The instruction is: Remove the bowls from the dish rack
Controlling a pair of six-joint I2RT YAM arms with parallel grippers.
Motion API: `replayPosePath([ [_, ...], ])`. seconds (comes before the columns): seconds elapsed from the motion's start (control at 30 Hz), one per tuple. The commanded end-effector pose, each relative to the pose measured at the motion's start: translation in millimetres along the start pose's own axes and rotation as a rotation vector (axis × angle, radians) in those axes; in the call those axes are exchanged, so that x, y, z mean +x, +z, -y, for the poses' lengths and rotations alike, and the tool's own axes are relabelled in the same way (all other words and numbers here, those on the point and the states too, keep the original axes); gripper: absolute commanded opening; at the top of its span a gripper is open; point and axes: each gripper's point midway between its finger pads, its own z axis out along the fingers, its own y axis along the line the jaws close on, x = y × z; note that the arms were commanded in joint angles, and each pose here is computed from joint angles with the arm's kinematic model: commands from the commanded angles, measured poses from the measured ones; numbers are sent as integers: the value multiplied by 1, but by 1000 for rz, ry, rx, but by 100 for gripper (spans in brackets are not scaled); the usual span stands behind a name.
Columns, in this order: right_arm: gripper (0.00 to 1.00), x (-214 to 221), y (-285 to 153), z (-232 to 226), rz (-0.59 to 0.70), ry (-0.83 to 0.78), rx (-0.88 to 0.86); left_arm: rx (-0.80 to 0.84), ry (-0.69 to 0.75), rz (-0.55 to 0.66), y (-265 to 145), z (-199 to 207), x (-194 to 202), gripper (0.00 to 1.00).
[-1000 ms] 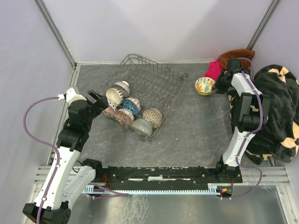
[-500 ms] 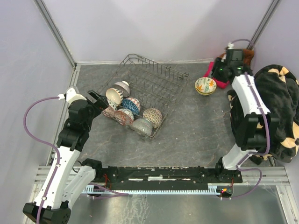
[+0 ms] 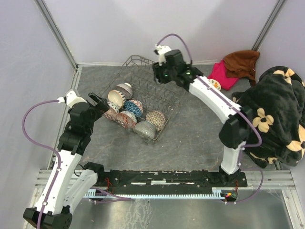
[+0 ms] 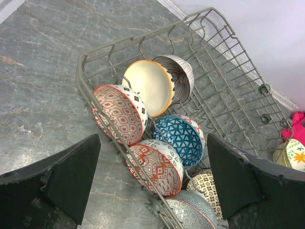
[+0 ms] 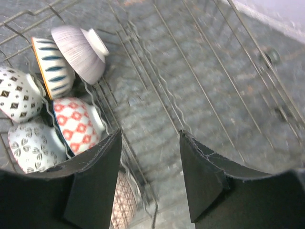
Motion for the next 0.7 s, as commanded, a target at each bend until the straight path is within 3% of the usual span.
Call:
replayPosePath([
  [0.0,60,-31,26,-44,62,-165,-8,-10,-46,76,-13,0,-23,99],
  [0.4,65,-29,96,-139,124,-344,-97,-45,-65,143,-29,-15,-35,99],
  [0.67,66,-4,126,-160,122,-423,-57,-43,-68,149,-31,-17,-34,99],
])
